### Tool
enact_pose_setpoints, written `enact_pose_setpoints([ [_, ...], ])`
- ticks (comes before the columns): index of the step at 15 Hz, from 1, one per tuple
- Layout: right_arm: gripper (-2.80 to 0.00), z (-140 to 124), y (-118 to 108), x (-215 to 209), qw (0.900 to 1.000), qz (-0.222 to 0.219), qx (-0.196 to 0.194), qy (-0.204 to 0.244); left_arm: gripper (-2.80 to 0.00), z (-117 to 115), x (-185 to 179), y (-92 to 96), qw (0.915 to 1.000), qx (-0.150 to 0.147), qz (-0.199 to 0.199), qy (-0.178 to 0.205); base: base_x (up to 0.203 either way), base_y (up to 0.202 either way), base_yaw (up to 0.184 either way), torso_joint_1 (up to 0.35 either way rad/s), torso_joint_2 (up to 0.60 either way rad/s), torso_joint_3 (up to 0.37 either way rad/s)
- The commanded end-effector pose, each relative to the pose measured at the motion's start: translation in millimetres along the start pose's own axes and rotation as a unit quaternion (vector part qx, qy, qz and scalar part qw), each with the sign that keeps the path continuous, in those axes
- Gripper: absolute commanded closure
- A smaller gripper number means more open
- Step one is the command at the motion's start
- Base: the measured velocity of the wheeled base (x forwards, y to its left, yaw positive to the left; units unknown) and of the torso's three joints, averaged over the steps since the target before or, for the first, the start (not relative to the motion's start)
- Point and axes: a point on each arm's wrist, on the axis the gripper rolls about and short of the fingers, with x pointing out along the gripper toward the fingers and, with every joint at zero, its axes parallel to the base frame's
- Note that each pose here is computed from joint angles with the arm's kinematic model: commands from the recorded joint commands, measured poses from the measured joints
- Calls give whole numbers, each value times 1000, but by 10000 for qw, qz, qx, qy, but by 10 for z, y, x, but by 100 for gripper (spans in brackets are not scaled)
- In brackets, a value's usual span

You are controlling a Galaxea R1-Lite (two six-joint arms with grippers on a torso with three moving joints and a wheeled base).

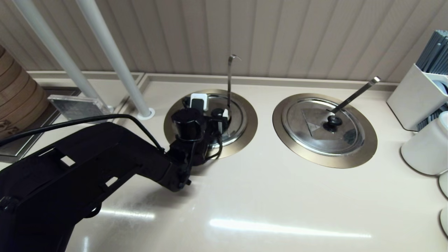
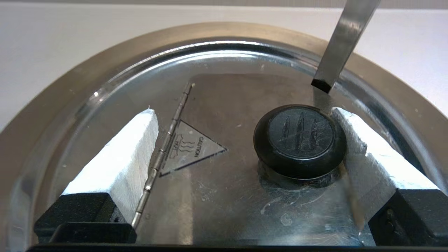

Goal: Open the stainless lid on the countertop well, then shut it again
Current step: Open the lid

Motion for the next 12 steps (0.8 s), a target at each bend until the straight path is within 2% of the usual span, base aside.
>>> enact_pose_setpoints([
  [1,0,-12,0,4,10000,0,2,24,-280,132,-22,16,9999,-63,16,-144,0,0,0,0,0,0],
  [9,0,-12,0,4,10000,0,2,27,-280,296,-40,92,9995,-53,86,-291,0,0,0,0,0,0],
  [12,0,-12,0,4,10000,-1,2,28,-280,155,-29,65,9999,-2,38,-141,0,0,0,0,0,0],
])
